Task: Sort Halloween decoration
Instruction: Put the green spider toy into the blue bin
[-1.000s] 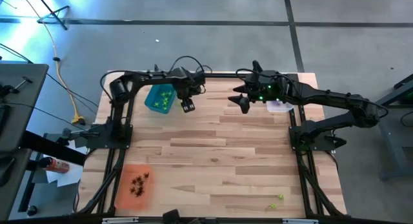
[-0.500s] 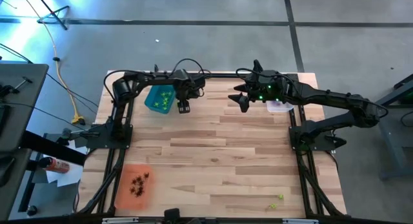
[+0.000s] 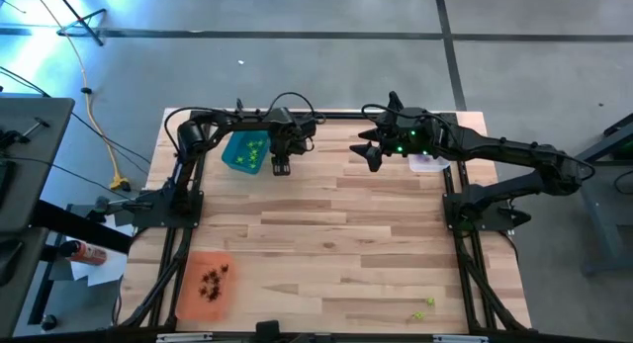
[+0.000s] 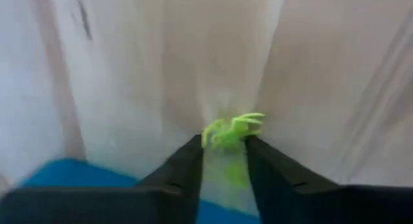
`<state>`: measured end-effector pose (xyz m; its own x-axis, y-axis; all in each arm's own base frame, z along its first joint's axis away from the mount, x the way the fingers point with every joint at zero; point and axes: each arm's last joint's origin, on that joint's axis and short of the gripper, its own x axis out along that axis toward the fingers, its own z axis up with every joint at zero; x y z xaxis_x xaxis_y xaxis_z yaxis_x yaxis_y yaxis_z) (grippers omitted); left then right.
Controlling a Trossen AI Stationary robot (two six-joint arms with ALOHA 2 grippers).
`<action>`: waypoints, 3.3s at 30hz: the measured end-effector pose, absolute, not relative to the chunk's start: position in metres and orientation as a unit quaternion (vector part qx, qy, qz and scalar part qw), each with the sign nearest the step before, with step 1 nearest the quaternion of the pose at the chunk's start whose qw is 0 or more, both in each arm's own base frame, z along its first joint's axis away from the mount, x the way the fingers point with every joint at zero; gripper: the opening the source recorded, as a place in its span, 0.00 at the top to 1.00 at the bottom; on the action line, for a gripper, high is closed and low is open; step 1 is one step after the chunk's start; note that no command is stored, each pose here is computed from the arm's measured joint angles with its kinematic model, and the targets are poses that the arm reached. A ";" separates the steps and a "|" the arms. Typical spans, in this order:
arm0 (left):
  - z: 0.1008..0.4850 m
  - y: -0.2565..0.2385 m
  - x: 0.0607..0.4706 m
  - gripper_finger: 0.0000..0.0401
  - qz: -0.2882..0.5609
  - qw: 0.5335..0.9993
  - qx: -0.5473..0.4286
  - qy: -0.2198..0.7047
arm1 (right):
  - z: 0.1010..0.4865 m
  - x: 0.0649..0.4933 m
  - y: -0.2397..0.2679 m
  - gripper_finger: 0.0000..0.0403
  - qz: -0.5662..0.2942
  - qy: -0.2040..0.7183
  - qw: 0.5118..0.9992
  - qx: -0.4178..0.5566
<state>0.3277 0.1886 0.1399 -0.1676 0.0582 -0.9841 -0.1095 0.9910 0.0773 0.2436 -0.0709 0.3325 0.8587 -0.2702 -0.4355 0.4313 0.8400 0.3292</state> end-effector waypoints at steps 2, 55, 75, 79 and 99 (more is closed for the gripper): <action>0.146 0.189 0.334 0.85 0.065 0.656 -0.010 0.752 | 0.333 0.244 -0.071 0.32 -0.187 0.189 0.940 0.213; 0.321 0.076 0.185 1.00 0.102 0.988 -0.092 0.074 | 0.355 0.254 -0.061 0.33 -0.130 0.092 0.982 0.101; 0.255 0.161 0.160 1.00 0.404 0.687 -0.277 0.536 | 0.327 0.280 -0.068 0.33 -0.140 0.136 0.972 0.132; 0.239 0.177 0.172 1.00 0.376 0.656 -0.267 0.598 | 0.324 0.283 -0.068 0.33 -0.138 0.140 0.971 0.137; 0.164 0.207 0.201 1.00 0.304 0.585 -0.247 0.710 | 0.323 0.284 -0.068 0.33 -0.141 0.138 0.967 0.163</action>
<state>0.2010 0.2070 0.1637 -0.1933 0.0053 -0.9811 -0.7060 0.6937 0.1428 0.2839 -0.0681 0.3234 0.9221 -0.2286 -0.3123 0.3183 0.9069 0.2761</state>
